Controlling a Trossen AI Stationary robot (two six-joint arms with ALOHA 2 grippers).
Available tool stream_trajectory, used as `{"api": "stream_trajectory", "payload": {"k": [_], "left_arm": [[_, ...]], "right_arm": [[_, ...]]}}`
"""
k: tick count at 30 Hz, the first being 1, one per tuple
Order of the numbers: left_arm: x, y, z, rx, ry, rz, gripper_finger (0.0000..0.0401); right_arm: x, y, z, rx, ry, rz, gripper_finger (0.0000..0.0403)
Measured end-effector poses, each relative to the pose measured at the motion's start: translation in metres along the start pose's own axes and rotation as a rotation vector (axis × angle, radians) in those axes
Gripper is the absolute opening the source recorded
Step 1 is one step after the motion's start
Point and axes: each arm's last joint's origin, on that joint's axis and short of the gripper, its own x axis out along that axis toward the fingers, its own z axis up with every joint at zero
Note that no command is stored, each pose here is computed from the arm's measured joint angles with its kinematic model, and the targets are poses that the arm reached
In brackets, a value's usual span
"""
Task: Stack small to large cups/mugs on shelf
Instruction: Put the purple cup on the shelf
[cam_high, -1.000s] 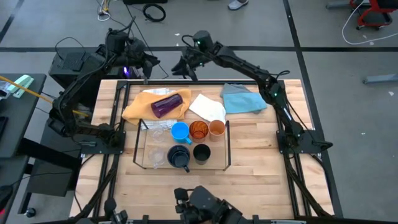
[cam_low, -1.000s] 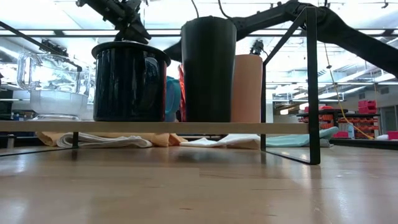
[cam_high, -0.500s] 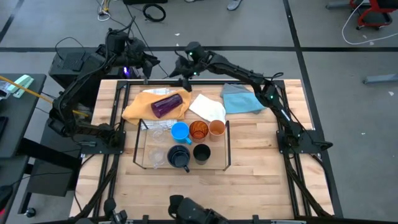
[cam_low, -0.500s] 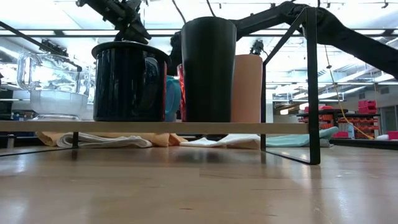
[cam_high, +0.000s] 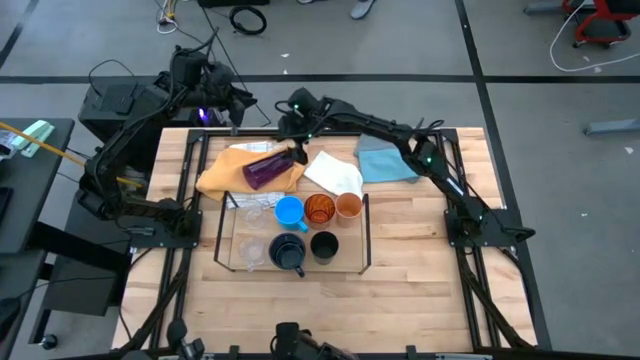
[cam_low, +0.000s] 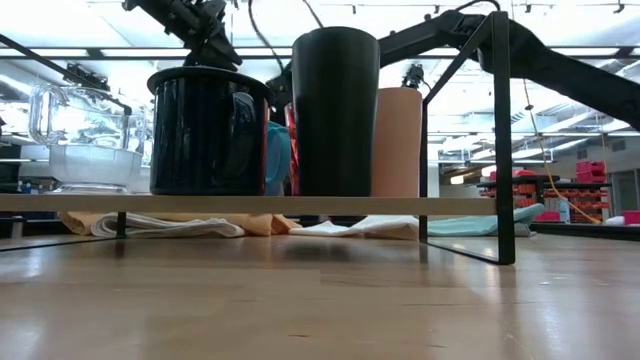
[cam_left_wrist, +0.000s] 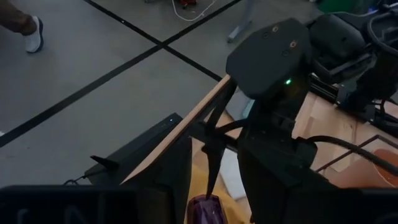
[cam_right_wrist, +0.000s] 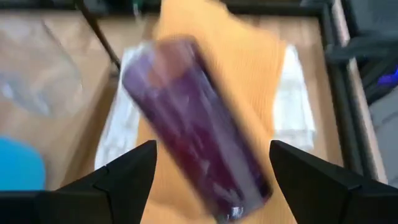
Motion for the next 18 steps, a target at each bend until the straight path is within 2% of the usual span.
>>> {"api": "stream_trajectory", "payload": {"k": [8, 13, 18], "left_arm": [[0.0, 0.0, -0.002, 0.012, 0.019, -0.003, 0.0133], [0.0, 0.0, -0.002, 0.005, 0.02, -0.003, 0.0128], [0.0, -0.001, -0.004, -0.005, 0.042, -0.005, 0.0132]], "right_arm": [[0.016, 0.001, -0.011, -0.043, 0.059, -0.011, 0.032], [0.04, 0.005, -0.025, -0.042, 0.115, 0.008, 0.0325], [0.049, 0.01, -0.026, -0.148, 0.166, -0.073, 0.033]]}}
